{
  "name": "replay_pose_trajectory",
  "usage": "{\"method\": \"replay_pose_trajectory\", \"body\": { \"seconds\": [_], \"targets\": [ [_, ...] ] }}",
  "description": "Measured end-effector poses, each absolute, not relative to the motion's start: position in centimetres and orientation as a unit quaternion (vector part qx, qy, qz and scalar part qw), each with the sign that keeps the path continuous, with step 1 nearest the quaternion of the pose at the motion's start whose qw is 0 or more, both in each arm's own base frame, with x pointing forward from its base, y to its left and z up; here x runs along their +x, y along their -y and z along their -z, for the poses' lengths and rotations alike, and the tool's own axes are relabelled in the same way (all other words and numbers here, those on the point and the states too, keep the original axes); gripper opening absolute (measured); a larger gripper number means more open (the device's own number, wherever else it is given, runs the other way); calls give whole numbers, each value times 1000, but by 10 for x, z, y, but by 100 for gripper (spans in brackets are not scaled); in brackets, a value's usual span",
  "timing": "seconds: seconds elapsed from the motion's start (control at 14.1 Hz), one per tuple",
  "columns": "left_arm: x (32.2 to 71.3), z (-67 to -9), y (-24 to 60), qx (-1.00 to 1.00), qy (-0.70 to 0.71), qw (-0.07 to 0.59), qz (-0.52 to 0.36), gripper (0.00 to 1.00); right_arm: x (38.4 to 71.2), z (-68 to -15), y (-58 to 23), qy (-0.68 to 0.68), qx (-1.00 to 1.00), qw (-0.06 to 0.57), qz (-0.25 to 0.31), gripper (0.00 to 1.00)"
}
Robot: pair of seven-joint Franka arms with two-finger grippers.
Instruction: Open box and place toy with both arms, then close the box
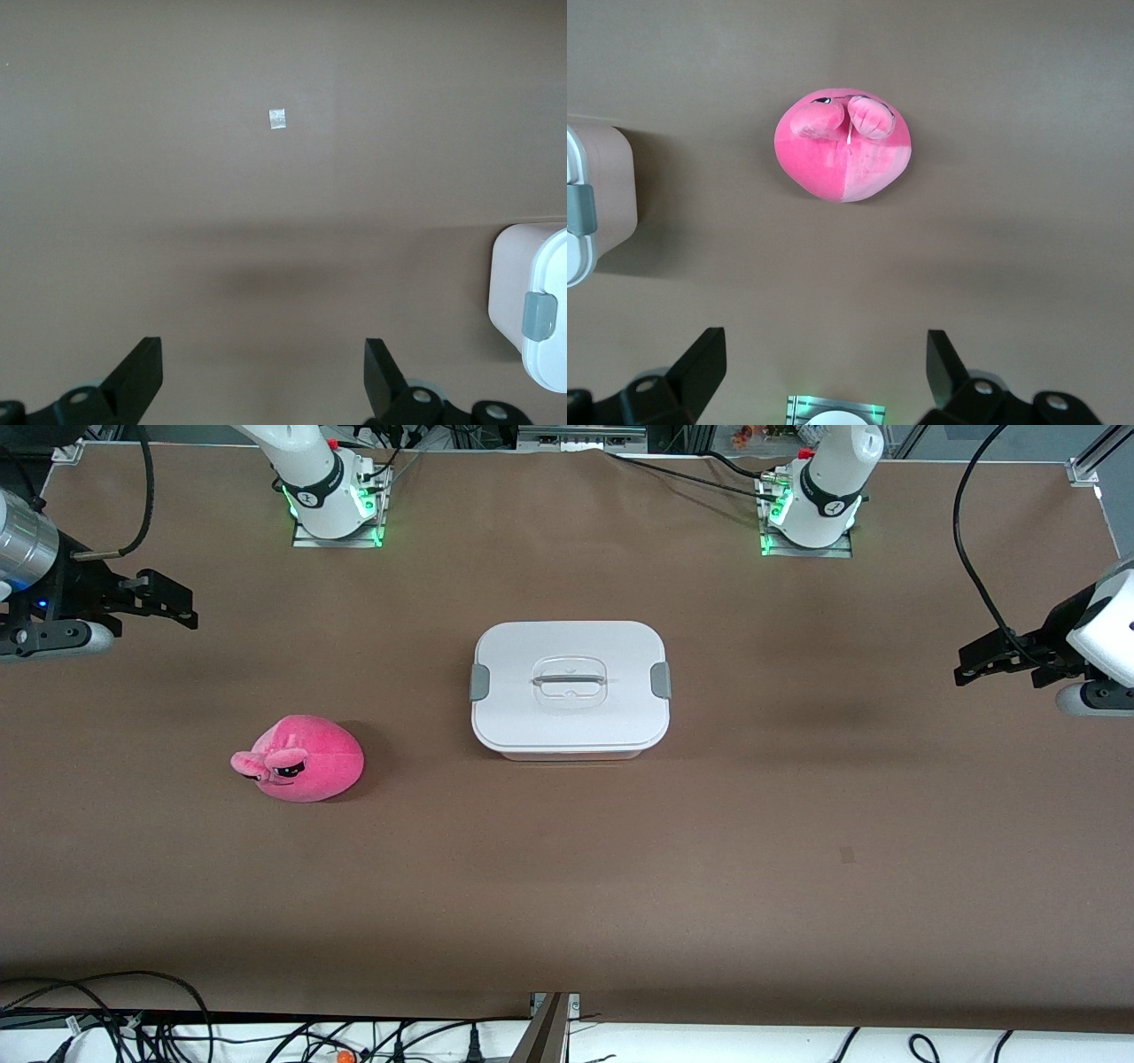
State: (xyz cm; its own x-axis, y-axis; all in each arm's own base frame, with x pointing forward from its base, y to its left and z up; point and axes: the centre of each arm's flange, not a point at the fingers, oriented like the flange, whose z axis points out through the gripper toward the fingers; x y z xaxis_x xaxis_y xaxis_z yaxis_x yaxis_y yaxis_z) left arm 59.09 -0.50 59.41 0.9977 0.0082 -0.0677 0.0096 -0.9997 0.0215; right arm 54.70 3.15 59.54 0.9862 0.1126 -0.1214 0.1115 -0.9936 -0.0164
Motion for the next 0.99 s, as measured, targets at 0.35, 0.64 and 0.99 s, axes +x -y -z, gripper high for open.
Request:
{"method": "replay_pose_trajectory", "body": {
  "seconds": [0.35, 0.64, 0.99],
  "targets": [
    [591, -594, 10, 999, 0, 11, 34, 100, 547, -595, -31, 56, -997, 4, -61, 100],
    [591, -594, 11, 999, 1, 11, 34, 100, 548, -593, -31, 55, -996, 4, -63, 100],
    [590, -593, 42, 999, 27, 11, 35, 100, 549, -592, -31, 55, -996, 3, -64, 100]
  ]
}}
